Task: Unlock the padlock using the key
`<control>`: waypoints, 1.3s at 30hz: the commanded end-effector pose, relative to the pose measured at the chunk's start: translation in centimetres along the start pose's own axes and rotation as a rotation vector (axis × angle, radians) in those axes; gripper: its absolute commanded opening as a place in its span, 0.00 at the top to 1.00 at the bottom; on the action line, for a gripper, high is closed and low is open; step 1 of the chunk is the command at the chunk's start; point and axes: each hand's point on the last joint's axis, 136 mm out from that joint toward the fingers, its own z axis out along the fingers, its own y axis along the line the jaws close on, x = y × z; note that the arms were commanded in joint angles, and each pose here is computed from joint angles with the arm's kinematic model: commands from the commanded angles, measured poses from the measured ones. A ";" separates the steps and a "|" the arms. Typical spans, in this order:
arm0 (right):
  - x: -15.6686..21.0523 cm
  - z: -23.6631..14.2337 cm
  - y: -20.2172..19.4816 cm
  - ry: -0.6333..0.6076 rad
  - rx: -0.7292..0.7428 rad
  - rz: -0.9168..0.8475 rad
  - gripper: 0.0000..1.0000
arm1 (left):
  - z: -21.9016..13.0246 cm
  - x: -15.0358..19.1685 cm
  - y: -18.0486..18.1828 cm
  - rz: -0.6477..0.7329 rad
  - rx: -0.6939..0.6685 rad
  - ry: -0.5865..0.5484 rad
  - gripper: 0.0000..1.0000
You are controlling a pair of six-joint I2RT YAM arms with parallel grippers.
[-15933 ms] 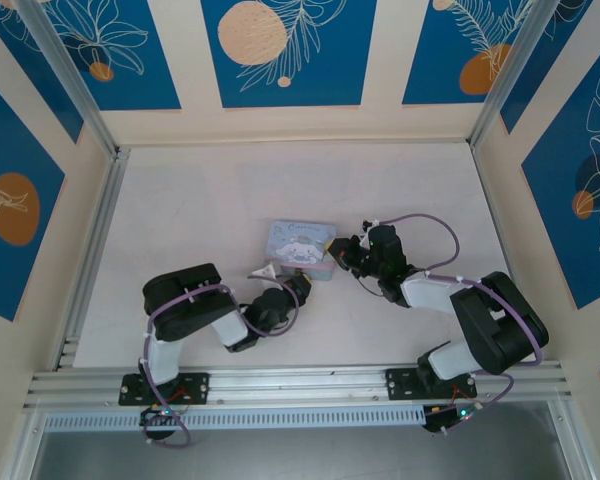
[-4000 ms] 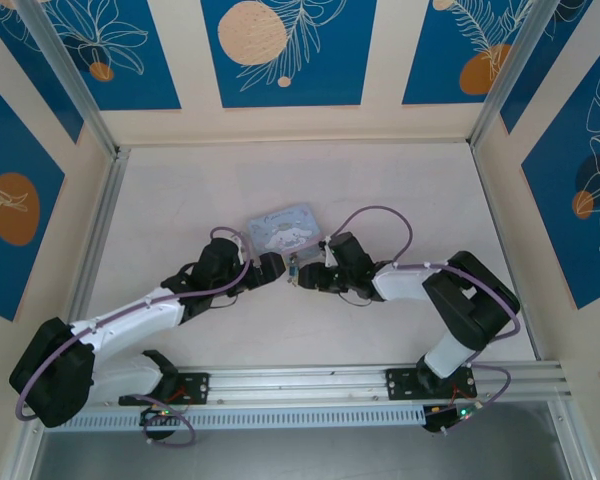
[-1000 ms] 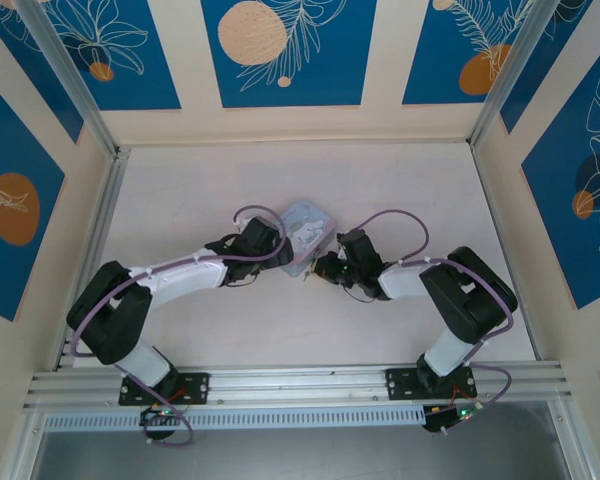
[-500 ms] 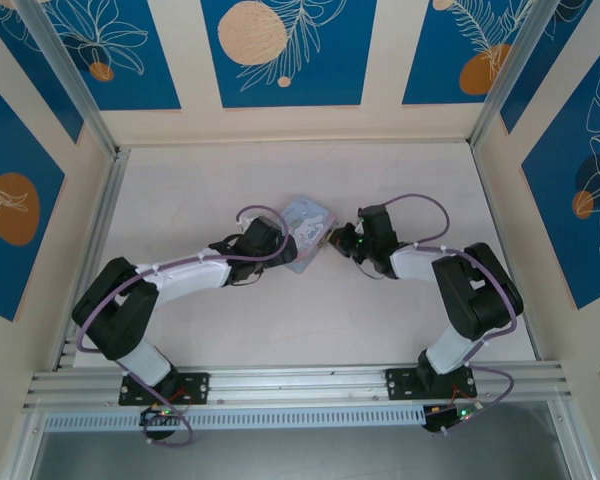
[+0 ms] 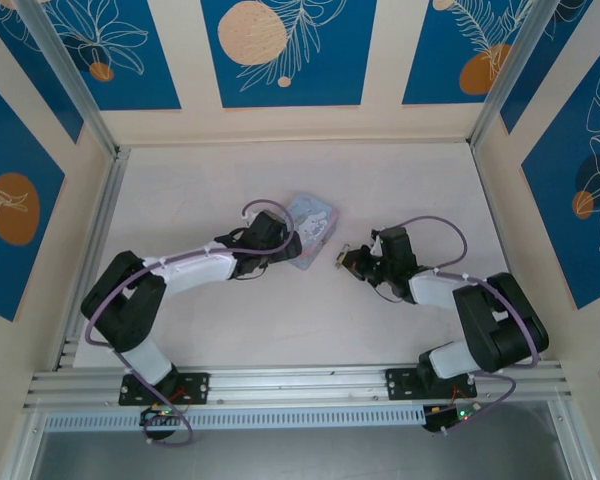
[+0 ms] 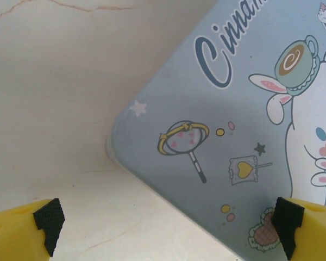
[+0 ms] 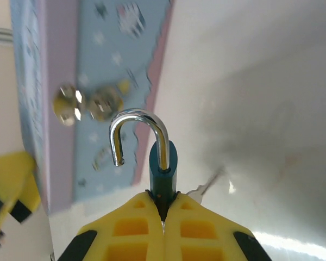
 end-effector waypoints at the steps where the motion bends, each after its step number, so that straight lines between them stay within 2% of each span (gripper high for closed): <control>1: 1.8 -0.6 1.2 0.038 -0.046 -0.020 1.00 | 1.1 1.1 2.5 0.067 -0.098 0.105 0.00; 8: 4.0 -1.1 0.7 0.062 -0.013 -0.034 1.00 | -0.2 -3.1 1.0 0.089 -0.059 0.068 0.00; 12: 4.7 -1.1 -0.5 0.077 0.019 -0.018 1.00 | -2.0 -3.8 1.3 0.075 -0.049 0.039 0.00; 15: 5.0 -1.5 -1.8 0.074 0.071 0.001 0.94 | -3.7 -3.7 1.9 0.040 -0.029 0.002 0.00; 16: 5.2 -1.8 -2.3 0.072 0.097 0.010 0.90 | -4.5 -3.8 2.0 0.030 -0.021 -0.012 0.00; 19: 5.3 -2.8 -3.6 0.053 0.163 0.039 0.65 | -6.7 -3.7 2.9 0.002 -0.004 -0.054 0.00; 21: 5.3 -3.8 -4.0 0.034 0.188 0.046 0.53 | -8.3 -3.7 3.6 -0.019 0.004 -0.087 0.00; 23: 5.1 -5.2 -4.2 -0.003 0.214 0.055 0.48 | -10.1 -3.8 4.5 -0.032 0.001 -0.128 0.00; 25: 4.6 -6.8 -3.7 -0.058 0.210 0.051 0.38 | -11.8 -4.2 5.4 -0.029 -0.010 -0.167 0.00; 29: 2.9 -10.5 -1.8 -0.179 0.199 -0.003 0.06 | -14.8 -5.3 7.6 -0.005 -0.073 -0.258 0.00; 30: 2.4 -11.3 -1.4 -0.202 0.201 -0.020 0.02 | -15.4 -5.7 8.3 0.001 -0.097 -0.285 0.00; 36: -2.4 -14.8 0.3 -0.359 0.335 -0.126 0.01 | -19.1 -8.7 12.0 0.061 -0.251 -0.525 0.00; 39: -5.8 -15.7 0.4 -0.496 0.430 -0.176 0.00 | -20.2 -10.2 12.7 0.141 -0.306 -0.662 0.00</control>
